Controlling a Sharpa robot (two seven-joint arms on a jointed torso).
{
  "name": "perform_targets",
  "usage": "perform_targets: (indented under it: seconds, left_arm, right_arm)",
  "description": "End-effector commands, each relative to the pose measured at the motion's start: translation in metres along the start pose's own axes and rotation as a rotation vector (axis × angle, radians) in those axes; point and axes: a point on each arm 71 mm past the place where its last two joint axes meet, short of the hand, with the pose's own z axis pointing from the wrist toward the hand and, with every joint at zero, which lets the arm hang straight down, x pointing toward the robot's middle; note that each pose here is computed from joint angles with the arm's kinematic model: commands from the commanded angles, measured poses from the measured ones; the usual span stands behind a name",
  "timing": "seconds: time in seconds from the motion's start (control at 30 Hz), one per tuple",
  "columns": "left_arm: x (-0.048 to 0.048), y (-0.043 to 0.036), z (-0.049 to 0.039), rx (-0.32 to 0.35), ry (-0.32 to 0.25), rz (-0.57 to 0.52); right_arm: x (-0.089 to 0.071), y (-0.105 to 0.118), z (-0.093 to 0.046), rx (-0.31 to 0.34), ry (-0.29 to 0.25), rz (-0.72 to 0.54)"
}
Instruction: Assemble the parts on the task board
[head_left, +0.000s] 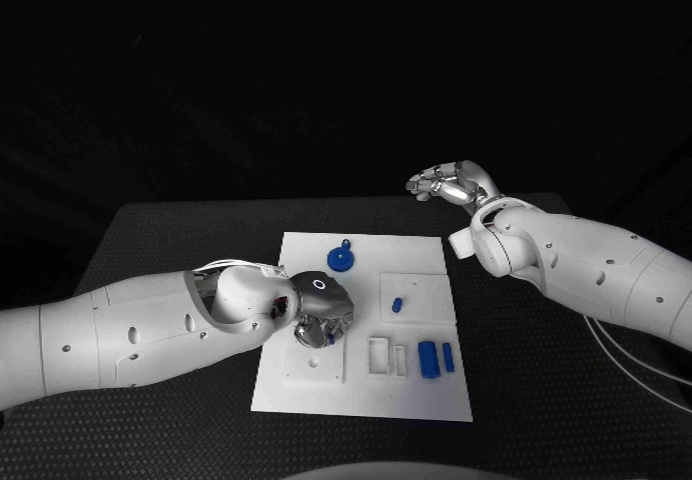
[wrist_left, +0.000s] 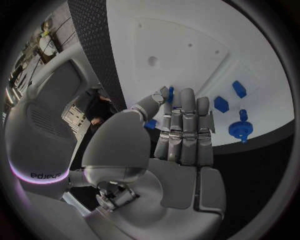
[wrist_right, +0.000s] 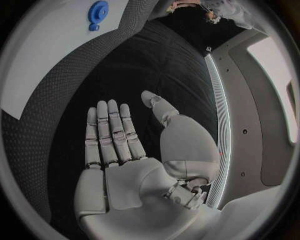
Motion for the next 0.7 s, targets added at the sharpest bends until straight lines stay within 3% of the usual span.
perform_targets:
  seconds: [0.03, 0.7]
  left_arm:
    - [0.0003, -0.0016, 0.0014, 0.002, -0.002, 0.005]
    - [0.0032, 0.0005, 0.0022, -0.013, 0.012, 0.013]
  right_arm:
    - [0.0020, 0.0013, 0.0002, -0.010, 0.017, -0.002]
    - [0.0025, 0.0017, 0.0000, -0.011, 0.019, -0.001]
